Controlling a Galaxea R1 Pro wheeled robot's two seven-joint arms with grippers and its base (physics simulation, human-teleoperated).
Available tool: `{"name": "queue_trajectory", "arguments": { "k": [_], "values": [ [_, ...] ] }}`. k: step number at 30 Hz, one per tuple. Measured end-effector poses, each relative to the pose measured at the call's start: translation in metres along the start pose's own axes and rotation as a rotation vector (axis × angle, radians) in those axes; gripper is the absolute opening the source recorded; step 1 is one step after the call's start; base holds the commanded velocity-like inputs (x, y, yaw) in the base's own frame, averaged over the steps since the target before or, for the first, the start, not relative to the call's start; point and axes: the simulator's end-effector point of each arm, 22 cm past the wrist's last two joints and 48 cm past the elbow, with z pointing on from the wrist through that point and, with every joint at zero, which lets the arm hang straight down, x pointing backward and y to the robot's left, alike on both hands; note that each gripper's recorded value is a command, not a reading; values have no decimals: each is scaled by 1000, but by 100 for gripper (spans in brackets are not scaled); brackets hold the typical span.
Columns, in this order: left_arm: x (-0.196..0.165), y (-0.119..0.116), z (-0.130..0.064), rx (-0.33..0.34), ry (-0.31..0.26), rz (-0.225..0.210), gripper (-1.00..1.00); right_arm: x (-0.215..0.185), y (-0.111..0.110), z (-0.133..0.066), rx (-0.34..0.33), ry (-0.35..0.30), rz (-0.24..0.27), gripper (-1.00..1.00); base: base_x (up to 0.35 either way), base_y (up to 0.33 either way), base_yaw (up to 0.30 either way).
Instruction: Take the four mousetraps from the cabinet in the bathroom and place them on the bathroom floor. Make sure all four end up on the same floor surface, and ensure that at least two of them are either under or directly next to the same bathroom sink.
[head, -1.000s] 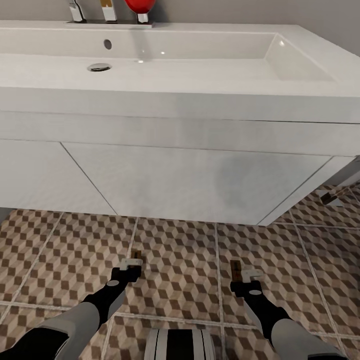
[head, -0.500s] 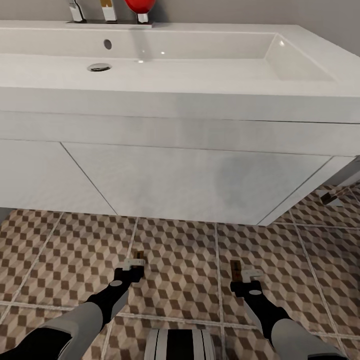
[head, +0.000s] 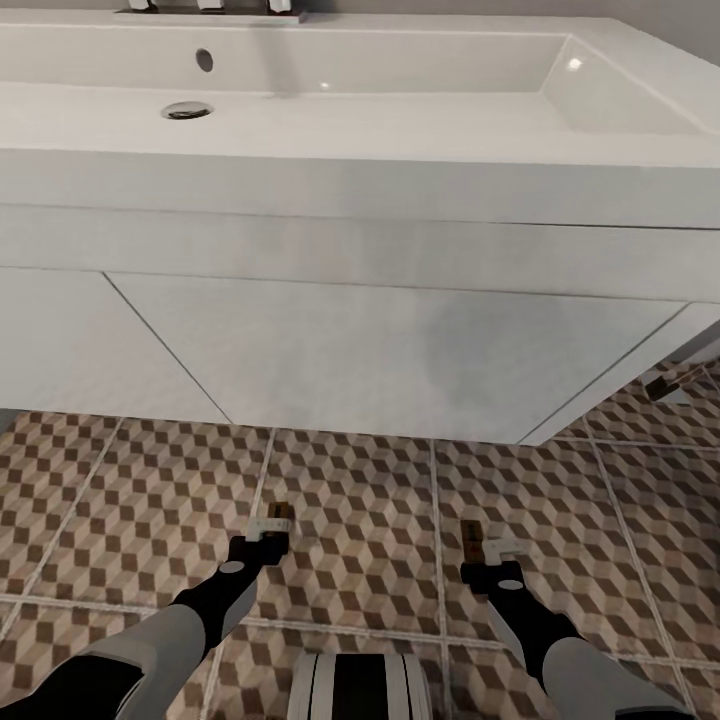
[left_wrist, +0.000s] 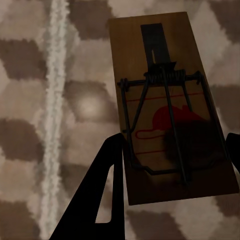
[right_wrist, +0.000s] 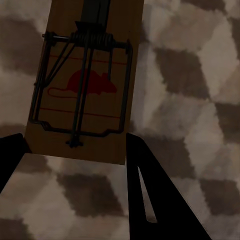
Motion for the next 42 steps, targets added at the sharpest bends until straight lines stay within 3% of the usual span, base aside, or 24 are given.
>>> {"name": "queue_trajectory", "arguments": {
  "k": [33, 42],
  "values": [
    [-1, -1, 0, 5, -5, 8, -100, 0, 0, 0, 0, -1, 0, -100, 0, 0, 0],
    [13, -1, 6, 5, 19, 8, -100, 11, 3, 7, -3, 17, -3, -100, 0, 0, 0]
  ]
}}
